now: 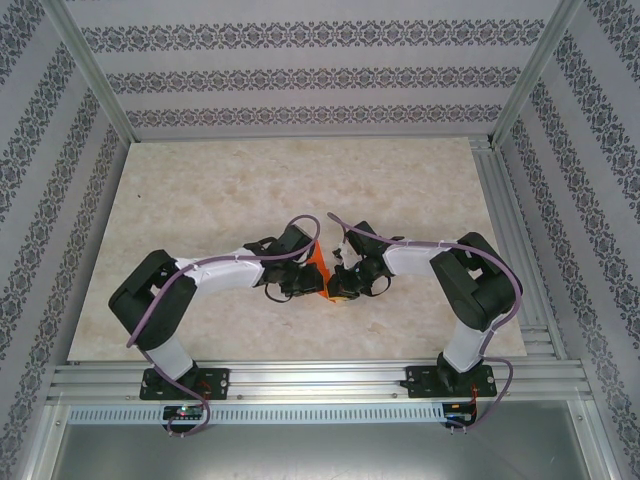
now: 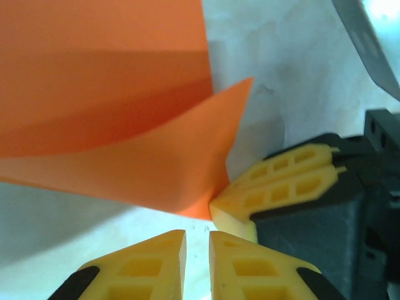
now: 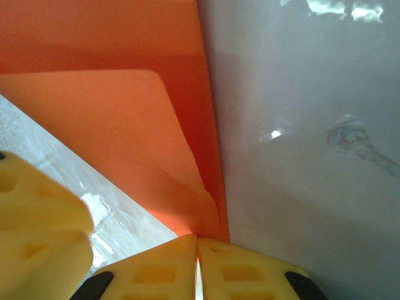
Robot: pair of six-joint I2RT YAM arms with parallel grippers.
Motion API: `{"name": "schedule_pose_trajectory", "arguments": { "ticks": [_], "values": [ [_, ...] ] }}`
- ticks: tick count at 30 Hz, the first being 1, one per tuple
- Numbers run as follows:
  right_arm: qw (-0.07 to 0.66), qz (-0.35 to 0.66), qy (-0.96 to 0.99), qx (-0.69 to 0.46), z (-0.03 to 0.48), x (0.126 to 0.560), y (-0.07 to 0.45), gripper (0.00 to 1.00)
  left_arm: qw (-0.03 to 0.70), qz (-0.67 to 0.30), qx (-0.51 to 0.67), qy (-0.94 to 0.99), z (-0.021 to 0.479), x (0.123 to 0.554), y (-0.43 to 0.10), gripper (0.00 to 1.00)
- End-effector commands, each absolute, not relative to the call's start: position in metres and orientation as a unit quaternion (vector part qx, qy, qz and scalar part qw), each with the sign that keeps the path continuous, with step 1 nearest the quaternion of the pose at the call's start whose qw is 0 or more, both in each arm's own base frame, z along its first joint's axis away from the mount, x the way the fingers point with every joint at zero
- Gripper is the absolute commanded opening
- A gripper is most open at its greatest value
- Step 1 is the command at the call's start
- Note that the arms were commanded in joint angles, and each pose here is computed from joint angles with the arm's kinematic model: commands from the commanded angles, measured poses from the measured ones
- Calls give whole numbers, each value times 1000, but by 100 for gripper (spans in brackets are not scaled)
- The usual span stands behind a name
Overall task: Fold a paper plane with a square sheet of paper (fold left side to right side)
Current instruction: Third fold the triangle at the center of the table.
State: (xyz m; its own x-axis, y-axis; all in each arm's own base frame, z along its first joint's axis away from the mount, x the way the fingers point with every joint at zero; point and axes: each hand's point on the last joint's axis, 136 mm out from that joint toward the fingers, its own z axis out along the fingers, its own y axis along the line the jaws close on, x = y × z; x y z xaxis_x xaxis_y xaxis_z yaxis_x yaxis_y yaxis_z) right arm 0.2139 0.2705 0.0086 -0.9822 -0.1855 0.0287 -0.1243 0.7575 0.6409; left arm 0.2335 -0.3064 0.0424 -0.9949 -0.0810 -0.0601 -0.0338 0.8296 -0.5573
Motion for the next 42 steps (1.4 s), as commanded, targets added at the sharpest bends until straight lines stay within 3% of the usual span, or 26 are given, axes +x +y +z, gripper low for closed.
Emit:
{"name": "schedule_pose_trajectory", "arguments": {
  "ticks": [1, 19, 33, 42],
  "values": [
    [74, -249, -964, 56, -33, 198, 241, 11, 69, -322, -71, 942, 46, 246, -320, 19],
    [81, -246, -964, 61, -37, 198, 243, 10, 52, -299, -91, 948, 18, 242, -321, 15],
    [87, -227, -968, 63, -41, 195, 238, 10, 51, -220, -119, 967, -18, 237, -283, 13],
    [91, -212, -971, 68, -43, 192, 234, 10, 68, -198, -133, 969, -14, 255, -255, 13]
  ]
}}
